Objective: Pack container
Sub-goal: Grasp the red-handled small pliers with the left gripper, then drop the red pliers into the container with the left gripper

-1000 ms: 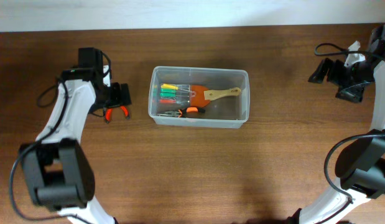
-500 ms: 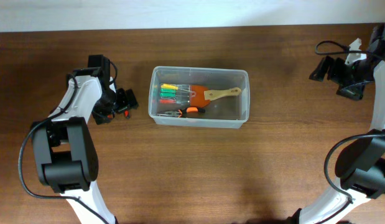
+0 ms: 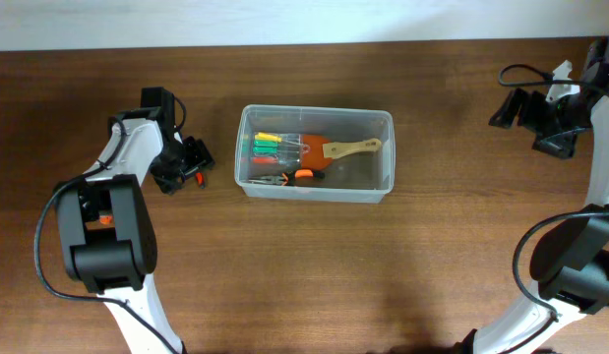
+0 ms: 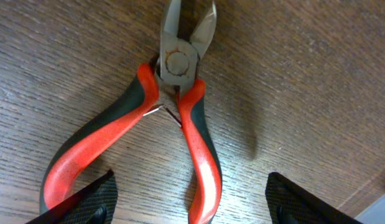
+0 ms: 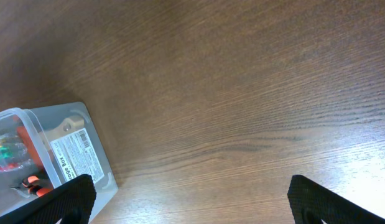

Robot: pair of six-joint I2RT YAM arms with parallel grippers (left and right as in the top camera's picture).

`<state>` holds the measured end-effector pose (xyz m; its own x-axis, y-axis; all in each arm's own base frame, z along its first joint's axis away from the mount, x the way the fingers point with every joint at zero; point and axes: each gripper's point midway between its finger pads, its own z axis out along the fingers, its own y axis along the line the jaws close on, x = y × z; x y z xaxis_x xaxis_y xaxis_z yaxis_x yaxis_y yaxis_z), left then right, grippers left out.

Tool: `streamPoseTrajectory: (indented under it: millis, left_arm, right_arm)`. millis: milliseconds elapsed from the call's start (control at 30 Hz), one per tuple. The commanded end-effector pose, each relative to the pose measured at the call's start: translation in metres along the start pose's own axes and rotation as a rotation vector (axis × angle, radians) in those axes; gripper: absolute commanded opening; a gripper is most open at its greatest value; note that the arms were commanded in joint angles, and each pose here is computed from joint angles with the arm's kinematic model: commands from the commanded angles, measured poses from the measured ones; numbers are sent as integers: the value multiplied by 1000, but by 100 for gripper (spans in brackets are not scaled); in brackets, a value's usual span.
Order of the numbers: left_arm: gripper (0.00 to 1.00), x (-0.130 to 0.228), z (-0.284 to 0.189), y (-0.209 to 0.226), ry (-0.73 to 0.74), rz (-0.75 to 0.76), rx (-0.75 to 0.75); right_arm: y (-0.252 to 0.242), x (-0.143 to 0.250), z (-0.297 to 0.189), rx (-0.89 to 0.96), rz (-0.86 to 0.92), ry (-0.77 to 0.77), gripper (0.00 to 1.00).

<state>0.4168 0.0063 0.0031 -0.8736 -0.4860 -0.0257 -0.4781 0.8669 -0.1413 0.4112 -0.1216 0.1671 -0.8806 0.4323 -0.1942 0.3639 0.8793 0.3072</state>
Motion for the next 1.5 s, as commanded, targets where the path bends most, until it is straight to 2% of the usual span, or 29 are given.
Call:
streamPoseTrajectory:
  millis: [0, 67, 233, 433, 633, 667, 967, 1067, 1233, 1267, 1300, 1467]
  left_arm:
    - [76, 5, 24, 7, 48, -23, -17]
    - [71, 4, 24, 8, 43, -23, -27]
    - [49, 1, 24, 8, 32, -22, -25]
    - [36, 1, 24, 9, 33, -22, -30]
    - [36, 2, 23, 26, 21, -22, -127]
    - [41, 1, 23, 27, 19, -21, -133]
    - [40, 4, 22, 31, 27, -22, -152]
    - [27, 5, 22, 32, 32, -22, -154]
    - [15, 5, 22, 32, 32, -22, -154]
    - [11, 5, 22, 31, 31, -21, -154]
    - [2, 4, 22, 31, 27, -16, -152]
    - [2, -1, 20, 27, 18, 55, -136]
  right_arm:
    - [2, 0, 0, -6, -6, 0, 98]
    - [2, 0, 0, -6, -6, 0, 98]
    - [2, 0, 0, -6, -5, -1, 99]
    - [2, 0, 0, -6, -5, 0, 98]
    - [3, 1, 0, -7, -5, 0, 98]
    - [3, 1, 0, -7, -5, 0, 98]
    - [5, 1, 0, -22, -5, 1, 98]
    - [5, 1, 0, -22, -5, 1, 98]
    - [5, 1, 0, -22, -5, 1, 98]
    - [5, 1, 0, -22, -5, 1, 98]
    - [5, 1, 0, -22, -5, 2, 98]
    - [5, 2, 0, -22, -4, 5, 98]
